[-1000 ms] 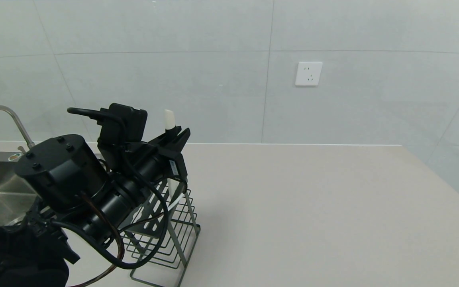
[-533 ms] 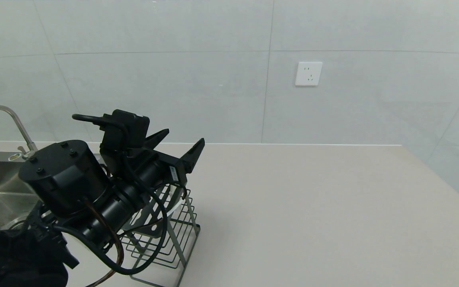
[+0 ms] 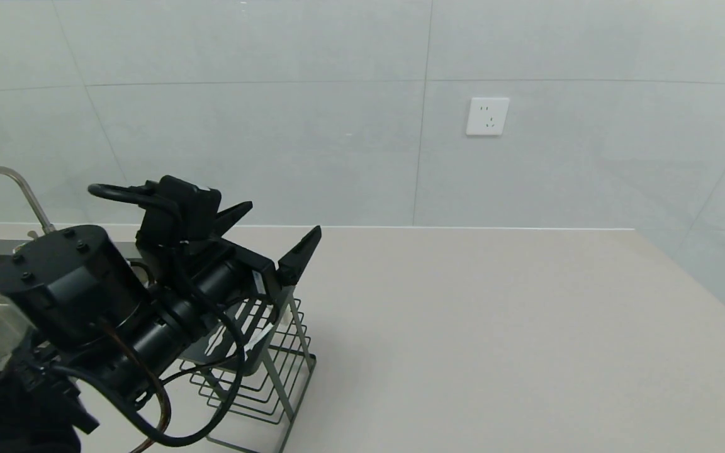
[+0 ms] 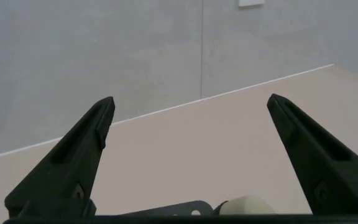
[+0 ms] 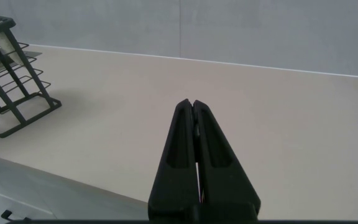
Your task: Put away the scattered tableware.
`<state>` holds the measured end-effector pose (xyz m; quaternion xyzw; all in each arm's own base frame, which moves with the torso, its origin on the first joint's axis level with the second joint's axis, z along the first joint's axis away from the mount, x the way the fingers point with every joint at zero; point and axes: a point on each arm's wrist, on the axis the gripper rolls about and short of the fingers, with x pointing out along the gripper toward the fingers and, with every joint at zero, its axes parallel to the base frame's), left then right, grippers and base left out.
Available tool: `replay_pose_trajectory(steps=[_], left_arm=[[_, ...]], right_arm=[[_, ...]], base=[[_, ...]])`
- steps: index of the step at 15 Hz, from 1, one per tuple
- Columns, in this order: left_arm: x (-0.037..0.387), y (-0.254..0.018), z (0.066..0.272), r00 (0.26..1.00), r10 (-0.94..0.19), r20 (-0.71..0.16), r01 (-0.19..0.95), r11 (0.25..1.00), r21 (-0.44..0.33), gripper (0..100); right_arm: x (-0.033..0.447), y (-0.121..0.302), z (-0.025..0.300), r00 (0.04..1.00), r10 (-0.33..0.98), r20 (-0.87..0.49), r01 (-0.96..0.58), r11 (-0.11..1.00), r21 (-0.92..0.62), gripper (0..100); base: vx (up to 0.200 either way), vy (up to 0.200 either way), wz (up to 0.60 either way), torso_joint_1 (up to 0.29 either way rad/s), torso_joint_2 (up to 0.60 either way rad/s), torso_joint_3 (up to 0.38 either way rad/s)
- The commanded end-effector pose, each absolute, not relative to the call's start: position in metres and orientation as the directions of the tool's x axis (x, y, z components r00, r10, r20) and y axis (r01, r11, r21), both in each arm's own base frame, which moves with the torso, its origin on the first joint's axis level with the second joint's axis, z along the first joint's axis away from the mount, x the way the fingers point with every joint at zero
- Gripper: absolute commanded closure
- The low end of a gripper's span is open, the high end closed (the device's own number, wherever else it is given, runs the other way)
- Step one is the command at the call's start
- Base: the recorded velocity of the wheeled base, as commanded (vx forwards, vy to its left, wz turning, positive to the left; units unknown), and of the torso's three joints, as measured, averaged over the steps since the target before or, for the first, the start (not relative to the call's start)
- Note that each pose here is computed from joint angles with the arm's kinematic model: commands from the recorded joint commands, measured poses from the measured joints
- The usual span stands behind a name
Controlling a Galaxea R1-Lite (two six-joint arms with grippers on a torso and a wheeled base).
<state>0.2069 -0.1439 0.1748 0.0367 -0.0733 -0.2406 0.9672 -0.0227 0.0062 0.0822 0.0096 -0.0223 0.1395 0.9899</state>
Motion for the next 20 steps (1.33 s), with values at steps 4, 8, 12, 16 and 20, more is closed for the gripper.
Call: replay_pose_trajectory(steps=[4, 8, 12, 16, 20], left_arm=[[0.174, -0.114, 0.206, 0.765, -0.593, 0.252, 0.569, 0.805, 0.168, 0], [0.174, -0.108, 0.209, 0.638, -0.725, 0.258, 0.683, 0.688, 0.244, 0], [0.172, -0.104, 0.214, 0.425, -0.872, 0.243, 0.809, 0.486, 0.33, 0], [0.169, -0.1, 0.221, 0.411, -0.857, 0.31, 0.777, 0.508, 0.373, 0], [0.157, -0.08, 0.234, 0.471, -0.77, 0.431, 0.667, 0.63, 0.397, 0]], right_arm=[[-0.023, 0.006, 0.082, 0.96, 0.276, 0.044, -0.276, 0.961, 0.013, 100], [-0.023, 0.006, 0.082, 0.96, 0.276, 0.044, -0.276, 0.961, 0.013, 100], [-0.023, 0.006, 0.082, 0.961, 0.274, 0.046, -0.275, 0.961, 0.013, 100], [-0.023, 0.006, 0.082, 0.961, 0.271, 0.046, -0.272, 0.962, 0.013, 100], [-0.023, 0.006, 0.082, 0.961, 0.271, 0.046, -0.272, 0.962, 0.013, 100]], base=[[0.0, 0.0, 0.0, 0.0, 0.0, 0.0], [0.0, 0.0, 0.0, 0.0, 0.0, 0.0], [0.0, 0.0, 0.0, 0.0, 0.0, 0.0], [0.0, 0.0, 0.0, 0.0, 0.0, 0.0], [0.0, 0.0, 0.0, 0.0, 0.0, 0.0]])
